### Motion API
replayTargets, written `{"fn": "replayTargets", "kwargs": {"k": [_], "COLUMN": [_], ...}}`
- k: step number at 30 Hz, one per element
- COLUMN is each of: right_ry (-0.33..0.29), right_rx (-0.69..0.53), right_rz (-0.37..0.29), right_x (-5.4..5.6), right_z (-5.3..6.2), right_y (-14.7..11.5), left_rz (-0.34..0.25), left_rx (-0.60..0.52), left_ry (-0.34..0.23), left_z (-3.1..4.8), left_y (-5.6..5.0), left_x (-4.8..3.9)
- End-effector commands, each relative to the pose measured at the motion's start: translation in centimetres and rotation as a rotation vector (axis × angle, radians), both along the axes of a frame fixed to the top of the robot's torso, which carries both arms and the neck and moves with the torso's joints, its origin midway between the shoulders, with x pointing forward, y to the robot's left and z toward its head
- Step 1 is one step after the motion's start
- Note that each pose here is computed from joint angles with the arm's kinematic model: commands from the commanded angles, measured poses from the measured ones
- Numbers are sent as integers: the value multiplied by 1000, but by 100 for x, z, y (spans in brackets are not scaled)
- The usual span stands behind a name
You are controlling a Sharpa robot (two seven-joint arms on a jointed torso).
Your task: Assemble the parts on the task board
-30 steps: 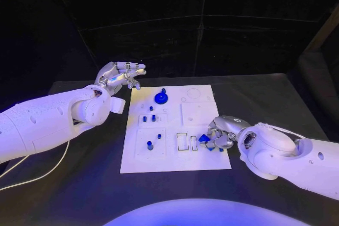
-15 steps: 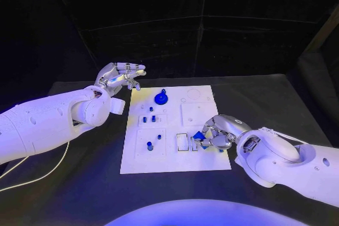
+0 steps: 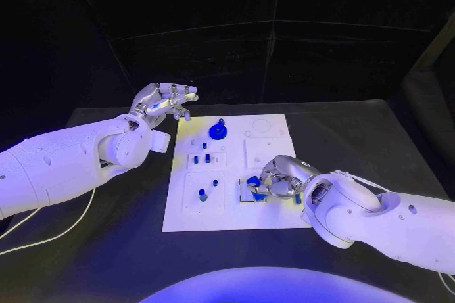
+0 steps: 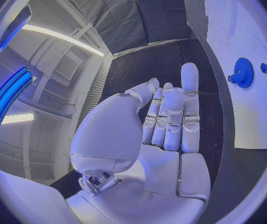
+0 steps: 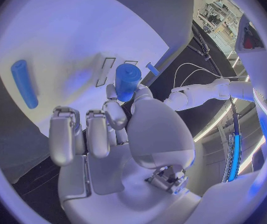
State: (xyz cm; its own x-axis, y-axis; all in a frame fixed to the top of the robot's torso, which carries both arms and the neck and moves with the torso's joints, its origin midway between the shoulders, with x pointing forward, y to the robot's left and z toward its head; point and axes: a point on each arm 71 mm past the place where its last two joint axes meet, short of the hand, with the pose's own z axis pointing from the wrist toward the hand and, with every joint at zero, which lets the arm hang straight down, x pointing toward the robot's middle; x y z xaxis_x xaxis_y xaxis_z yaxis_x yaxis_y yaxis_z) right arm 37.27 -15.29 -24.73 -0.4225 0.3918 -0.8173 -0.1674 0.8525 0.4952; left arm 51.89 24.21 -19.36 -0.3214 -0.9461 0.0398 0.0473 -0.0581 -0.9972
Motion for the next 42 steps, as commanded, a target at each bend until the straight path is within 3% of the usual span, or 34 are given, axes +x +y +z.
{"fn": "replayTargets", "kwargs": {"k": [1, 17, 31, 42], "right_ry": [61, 31, 9, -10], "right_rx": [-28, -41, -64, 2], "right_rz": [-25, -33, -42, 64], "right_x": [14, 83, 89, -15], "right_z": [-50, -73, -62, 18], "right_y": [11, 168, 146, 169], "left_rz": [-10, -16, -16, -15], "left_rx": [-9, -11, -11, -10], "left_ry": [-3, -2, -1, -2], "left_z": [15, 13, 12, 10], "left_y": [-21, -52, -51, -44], "left_x": [-2, 4, 5, 8]}}
